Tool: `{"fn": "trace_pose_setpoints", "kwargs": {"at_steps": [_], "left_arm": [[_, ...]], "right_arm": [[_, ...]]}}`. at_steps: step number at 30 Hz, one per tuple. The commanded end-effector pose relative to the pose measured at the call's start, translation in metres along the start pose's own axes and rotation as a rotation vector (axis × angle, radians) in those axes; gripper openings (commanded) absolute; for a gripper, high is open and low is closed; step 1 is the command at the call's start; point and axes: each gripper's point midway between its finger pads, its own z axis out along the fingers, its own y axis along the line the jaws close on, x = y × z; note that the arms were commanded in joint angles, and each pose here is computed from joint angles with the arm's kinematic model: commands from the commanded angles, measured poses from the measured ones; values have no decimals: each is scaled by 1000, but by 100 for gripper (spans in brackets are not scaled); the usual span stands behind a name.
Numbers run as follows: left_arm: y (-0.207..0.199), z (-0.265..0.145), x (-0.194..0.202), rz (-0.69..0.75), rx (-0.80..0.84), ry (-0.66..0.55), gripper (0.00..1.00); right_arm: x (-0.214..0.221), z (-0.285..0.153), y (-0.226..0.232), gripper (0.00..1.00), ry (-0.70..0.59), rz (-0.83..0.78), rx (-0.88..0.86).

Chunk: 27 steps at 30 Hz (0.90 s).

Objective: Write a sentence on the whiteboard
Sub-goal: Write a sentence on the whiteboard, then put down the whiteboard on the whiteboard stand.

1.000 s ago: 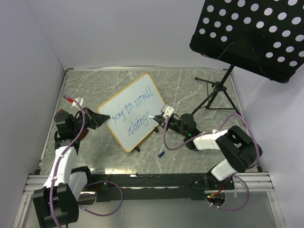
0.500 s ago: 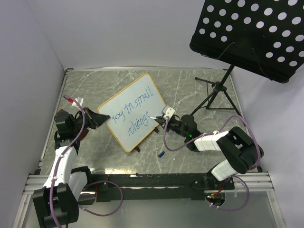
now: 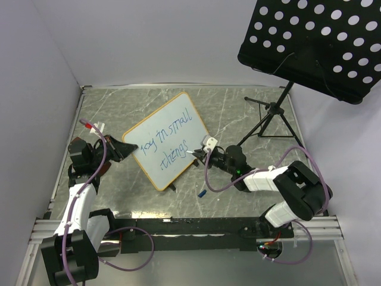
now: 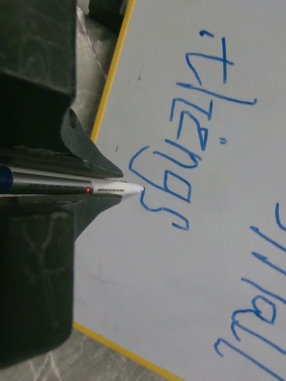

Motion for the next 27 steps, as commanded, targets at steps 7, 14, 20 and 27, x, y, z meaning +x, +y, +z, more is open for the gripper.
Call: {"fn": "trace_pose_setpoints", "kwargs": {"at_steps": [7, 14, 20, 27], "left_arm": [[-14, -1, -3, 122, 68, 9, 1], [-14, -1, -5, 125, 68, 6, 1], [-16, -1, -12, 153, 62, -14, 1], [-19, 0, -25, 222, 58, -44, 1]], "right_arm": [[-61, -15, 1, 0, -127, -30, -7], [-72, -17, -20, 0, -82, 18, 16], [-85, -24, -4, 0, 105, 119, -199], [-111, -51, 12, 0, 125, 125, -358]]}}
